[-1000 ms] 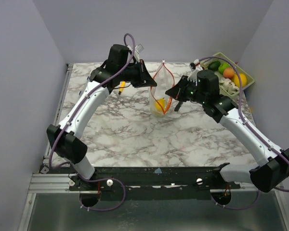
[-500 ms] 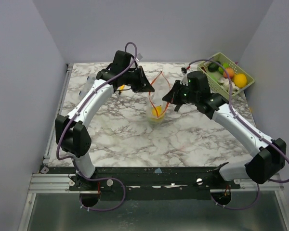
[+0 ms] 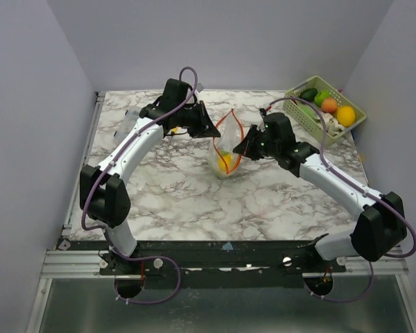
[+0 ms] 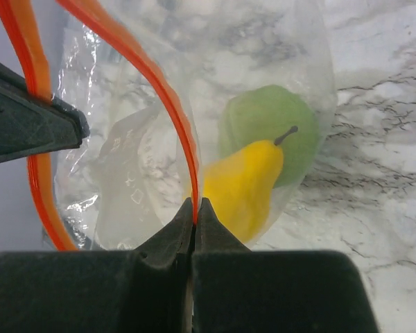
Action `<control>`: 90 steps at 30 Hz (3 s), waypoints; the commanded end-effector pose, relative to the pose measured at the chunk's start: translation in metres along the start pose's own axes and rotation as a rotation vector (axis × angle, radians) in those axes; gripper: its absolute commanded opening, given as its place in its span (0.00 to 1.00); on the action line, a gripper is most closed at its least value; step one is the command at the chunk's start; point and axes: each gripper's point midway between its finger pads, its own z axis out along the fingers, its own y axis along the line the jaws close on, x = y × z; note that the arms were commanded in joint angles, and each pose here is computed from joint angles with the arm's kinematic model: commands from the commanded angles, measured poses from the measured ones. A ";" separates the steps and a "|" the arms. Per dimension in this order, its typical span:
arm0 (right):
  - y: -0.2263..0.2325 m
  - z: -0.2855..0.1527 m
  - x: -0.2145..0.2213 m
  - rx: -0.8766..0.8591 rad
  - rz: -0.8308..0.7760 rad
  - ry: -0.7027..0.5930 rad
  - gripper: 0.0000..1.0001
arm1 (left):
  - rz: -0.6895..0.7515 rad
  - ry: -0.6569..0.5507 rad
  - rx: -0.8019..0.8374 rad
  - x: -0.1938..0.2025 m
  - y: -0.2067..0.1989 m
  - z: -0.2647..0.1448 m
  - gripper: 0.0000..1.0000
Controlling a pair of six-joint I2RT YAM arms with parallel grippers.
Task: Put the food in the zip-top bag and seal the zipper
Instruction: Adjust the zipper food storage bag at the center of the board, then pick up the fake vegetable from the bin.
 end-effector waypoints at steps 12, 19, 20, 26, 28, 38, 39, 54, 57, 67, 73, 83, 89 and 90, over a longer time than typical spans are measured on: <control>0.075 -0.011 -0.039 -0.153 0.076 -0.127 0.00 | 0.218 -0.123 -0.063 0.002 -0.004 -0.046 0.46; 0.077 -0.007 -0.035 -0.185 0.122 -0.126 0.01 | 0.317 -0.119 -0.230 0.021 0.024 -0.050 0.52; 0.077 -0.006 -0.033 -0.188 0.122 -0.122 0.01 | 0.322 -0.121 -0.248 0.021 0.028 -0.049 0.52; 0.074 -0.009 -0.032 -0.178 0.106 -0.124 0.00 | 0.348 -0.151 -0.332 0.012 0.040 -0.055 0.42; 0.073 -0.009 -0.031 -0.176 0.097 -0.124 0.01 | 0.357 -0.160 -0.335 0.009 0.038 -0.057 0.30; 0.053 -0.009 -0.025 -0.019 -0.129 -0.088 0.21 | 0.363 -0.153 -0.281 0.001 0.011 -0.063 0.00; 0.052 -0.011 -0.028 -0.006 -0.148 -0.094 0.25 | 0.354 -0.149 -0.280 0.001 0.011 -0.062 0.00; 0.011 -0.037 -0.097 0.190 -0.236 -0.218 0.40 | 0.288 -0.033 -0.195 0.013 0.016 -0.026 0.00; -0.024 -0.045 -0.121 0.261 -0.185 -0.264 0.40 | 0.293 -0.020 -0.171 0.011 0.012 -0.022 0.00; -0.191 -0.074 -0.208 0.722 0.067 -0.527 0.41 | 0.285 0.019 -0.136 0.011 0.007 -0.005 0.00; -0.293 -0.087 -0.236 0.957 0.119 -0.517 0.54 | 0.285 0.043 -0.095 0.021 0.003 -0.004 0.00; -0.383 -0.087 -0.235 1.069 0.055 -0.337 0.69 | 0.277 0.074 -0.080 0.034 0.009 0.001 0.00; -0.414 -0.064 -0.226 1.018 0.031 -0.226 0.84 | 0.279 0.090 -0.072 0.036 0.008 0.003 0.00; -0.418 -0.059 -0.224 1.015 0.031 -0.212 0.84 | 0.281 0.089 -0.075 0.035 0.008 0.004 0.00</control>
